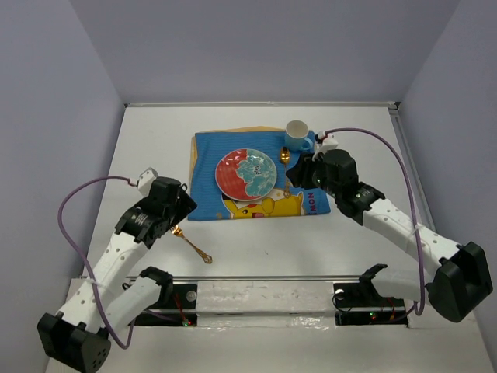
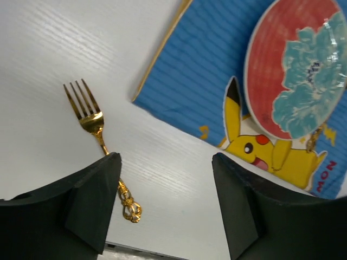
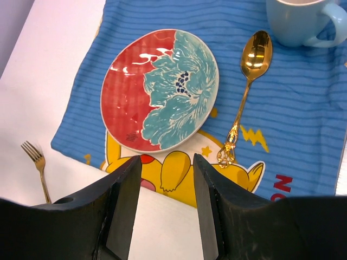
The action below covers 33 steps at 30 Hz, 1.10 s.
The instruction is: Set the dinner table for one person
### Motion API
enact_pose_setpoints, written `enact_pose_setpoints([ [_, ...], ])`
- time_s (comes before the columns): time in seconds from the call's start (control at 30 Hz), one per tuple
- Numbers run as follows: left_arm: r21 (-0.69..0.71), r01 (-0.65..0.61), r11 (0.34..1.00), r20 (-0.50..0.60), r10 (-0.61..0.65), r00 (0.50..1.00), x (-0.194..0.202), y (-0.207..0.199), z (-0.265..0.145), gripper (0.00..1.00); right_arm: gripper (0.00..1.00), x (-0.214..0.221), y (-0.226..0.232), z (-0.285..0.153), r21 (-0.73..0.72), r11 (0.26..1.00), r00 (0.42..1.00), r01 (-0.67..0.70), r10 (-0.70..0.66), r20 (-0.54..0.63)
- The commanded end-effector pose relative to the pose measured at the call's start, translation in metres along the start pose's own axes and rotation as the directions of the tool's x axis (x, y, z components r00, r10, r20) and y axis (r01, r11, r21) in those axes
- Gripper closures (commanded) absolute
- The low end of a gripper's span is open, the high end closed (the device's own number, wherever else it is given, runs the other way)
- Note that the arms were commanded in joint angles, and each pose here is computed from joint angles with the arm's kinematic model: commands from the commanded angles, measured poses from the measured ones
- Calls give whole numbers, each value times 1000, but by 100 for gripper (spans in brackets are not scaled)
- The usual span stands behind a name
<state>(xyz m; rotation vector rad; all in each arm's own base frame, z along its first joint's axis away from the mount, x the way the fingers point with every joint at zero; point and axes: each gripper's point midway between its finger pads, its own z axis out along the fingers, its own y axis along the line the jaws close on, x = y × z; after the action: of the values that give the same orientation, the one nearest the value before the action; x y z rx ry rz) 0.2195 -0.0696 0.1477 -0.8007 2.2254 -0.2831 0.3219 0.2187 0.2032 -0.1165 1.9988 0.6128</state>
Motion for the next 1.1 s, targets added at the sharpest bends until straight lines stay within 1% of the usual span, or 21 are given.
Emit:
enact_pose_setpoints([
  [0.0,-140,9,990,-153,-31,988,26,23,0,25,51,-24,10,-19,-31,999,997,38,-36,63],
  [0.03,-154,16,988,-168,-42,985,29,24,1,25,51,-25,9,-21,-27,999,997,42,-40,70],
  [0.1,-211,0,977,-221,-48,974,48,41,11,26,51,-26,6,-26,-16,999,996,45,-44,83],
  [0.13,-233,23,972,-231,-78,970,55,45,16,28,51,-28,5,-30,-10,999,994,47,-46,95],
  [0.17,-236,9,972,-275,-75,958,70,51,21,32,51,-29,5,-31,-10,999,994,48,-47,100],
  [0.23,-244,32,969,-295,-106,949,79,52,26,32,51,-32,7,-36,-21,999,993,49,-46,110],
  [0.3,-256,25,966,-308,-106,946,83,54,29,30,51,-34,9,-39,-28,998,992,49,-45,116],
  [0.37,-266,19,964,-305,-102,947,83,56,32,25,51,-39,11,-46,-36,998,990,45,-40,137],
  [0.6,-307,-35,951,-282,-56,958,77,58,40,25,51,-62,15,-78,-50,998,971,44,-31,236],
  [0.77,-343,-56,938,-263,-39,964,73,61,45,36,51,-75,21,-102,-81,996,954,41,-15,299],
  [0.83,-348,-66,935,-255,-27,966,71,61,47,39,51,-79,21,-110,-83,996,948,40,-12,318],
  [0.87,-353,-76,933,-251,-16,968,70,61,50,43,51,-82,21,-114,-83,996,943,39,-9,332],
  [0.93,-349,-78,934,-260,-16,965,74,61,52,46,51,-88,19,-125,-76,996,930,37,-7,367],
  [1.07,-345,-60,937,-294,-47,955,90,64,61,49,50,-91,15,-133,-59,998,921,33,-8,389],
])
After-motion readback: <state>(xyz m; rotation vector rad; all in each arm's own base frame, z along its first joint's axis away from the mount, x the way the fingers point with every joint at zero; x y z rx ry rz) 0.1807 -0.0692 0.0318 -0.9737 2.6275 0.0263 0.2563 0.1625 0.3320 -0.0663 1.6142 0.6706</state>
